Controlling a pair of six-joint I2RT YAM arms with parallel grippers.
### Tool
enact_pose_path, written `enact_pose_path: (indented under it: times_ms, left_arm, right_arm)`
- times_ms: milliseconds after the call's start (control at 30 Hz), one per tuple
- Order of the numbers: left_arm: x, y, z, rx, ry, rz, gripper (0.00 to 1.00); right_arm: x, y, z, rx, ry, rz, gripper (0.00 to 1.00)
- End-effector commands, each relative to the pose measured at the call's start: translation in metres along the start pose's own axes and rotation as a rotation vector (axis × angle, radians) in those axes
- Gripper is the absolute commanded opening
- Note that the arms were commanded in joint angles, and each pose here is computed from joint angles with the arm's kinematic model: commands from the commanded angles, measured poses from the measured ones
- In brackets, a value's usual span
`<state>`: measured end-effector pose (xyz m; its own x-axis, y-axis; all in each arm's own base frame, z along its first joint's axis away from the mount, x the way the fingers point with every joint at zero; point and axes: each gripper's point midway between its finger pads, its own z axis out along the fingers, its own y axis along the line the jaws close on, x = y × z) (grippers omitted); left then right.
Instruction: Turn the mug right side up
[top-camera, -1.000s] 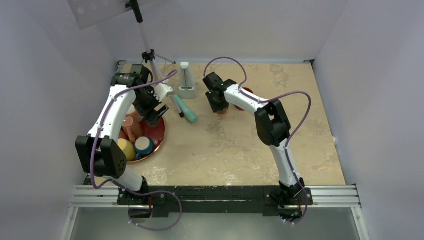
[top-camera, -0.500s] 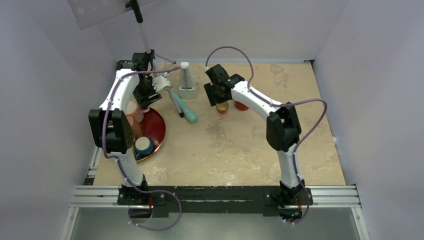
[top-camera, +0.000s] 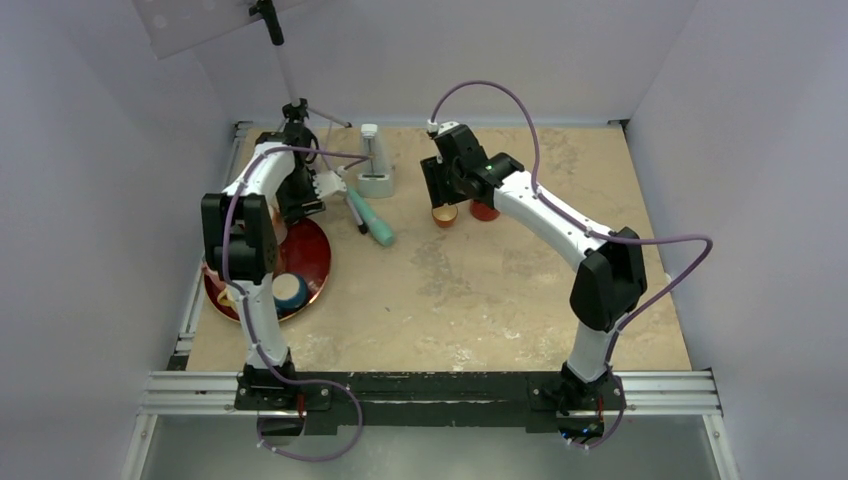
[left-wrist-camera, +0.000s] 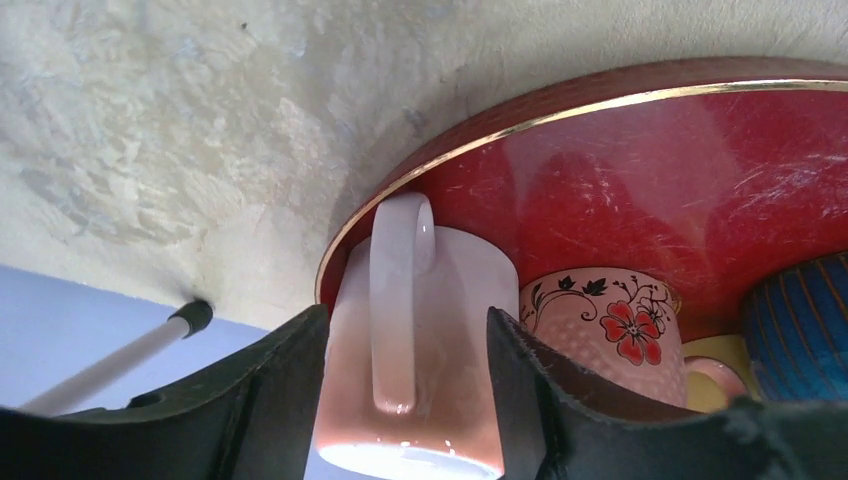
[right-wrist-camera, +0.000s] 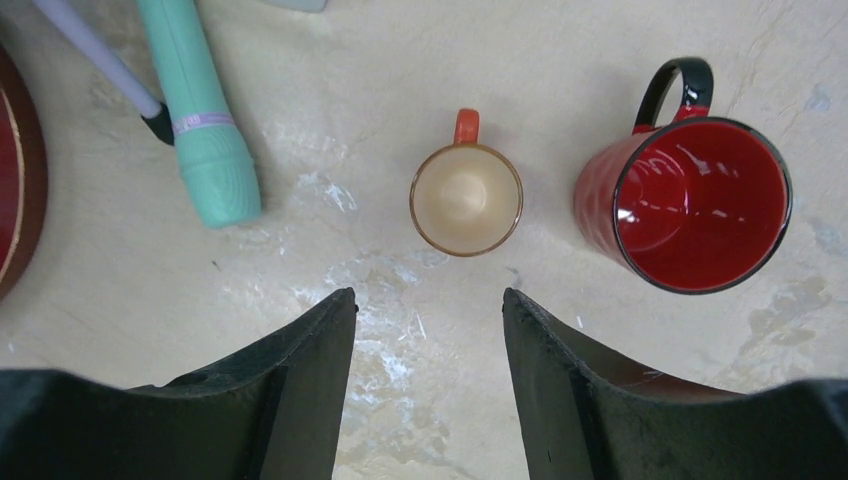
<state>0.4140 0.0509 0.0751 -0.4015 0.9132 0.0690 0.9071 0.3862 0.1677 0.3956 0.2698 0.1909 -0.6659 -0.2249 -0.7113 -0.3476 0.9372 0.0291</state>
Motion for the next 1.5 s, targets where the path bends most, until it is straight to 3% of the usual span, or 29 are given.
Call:
enact_pose_path:
  times_ms: [0, 133, 167, 300, 533, 633, 767, 933, 1067, 1233, 1467]
  left_arm:
    - [0.016, 0.007, 0.018, -0.019, 0.113, 0.016, 0.59]
    - [0.012, 0.009, 0.017, -0.019, 0.092, 0.005, 0.38]
    - [0.013, 0.007, 0.017, -0.010, 0.094, 0.007, 0.36]
    - [0.021, -0.001, 0.024, 0.005, 0.130, 0.061, 0.47]
    - [0.027, -0.003, 0.033, 0.024, 0.144, 0.072, 0.49]
    - [0.031, -0.007, 0.033, 0.026, 0.139, 0.071, 0.32]
    - [0.034, -0.016, 0.026, 0.036, 0.129, 0.081, 0.00]
    - [0.030, -0.027, 0.003, 0.032, 0.063, 0.034, 0.00]
    - [0.017, -0.036, -0.031, 0.014, -0.066, -0.056, 0.00]
    - [0.001, -0.056, -0.075, 0.024, -0.227, -0.161, 0.00]
    - [-0.012, -0.071, -0.100, 0.040, -0.342, -0.286, 0.00]
  right_arm:
    - [-0.003, 0.007, -0.003, -0.032, -0.018, 0.020, 0.59]
    - [-0.005, 0.010, -0.005, -0.051, -0.023, 0.021, 0.59]
    - [-0.005, 0.010, -0.006, -0.055, -0.025, 0.020, 0.59]
    - [-0.007, 0.009, -0.008, -0.051, -0.032, 0.012, 0.59]
    - [-0.008, 0.005, -0.012, -0.039, -0.037, -0.008, 0.59]
    - [-0.008, 0.004, -0.014, -0.035, -0.040, -0.010, 0.59]
    - [-0.011, 0.002, -0.019, -0.027, -0.053, -0.014, 0.59]
    - [-0.018, -0.002, -0.028, -0.014, -0.070, -0.018, 0.59]
    - [-0.024, 0.000, -0.040, -0.034, -0.101, -0.005, 0.59]
    - [-0.028, 0.020, -0.055, -0.164, -0.165, 0.008, 0.59]
    - [-0.032, 0.066, -0.066, -0.383, -0.233, 0.010, 0.59]
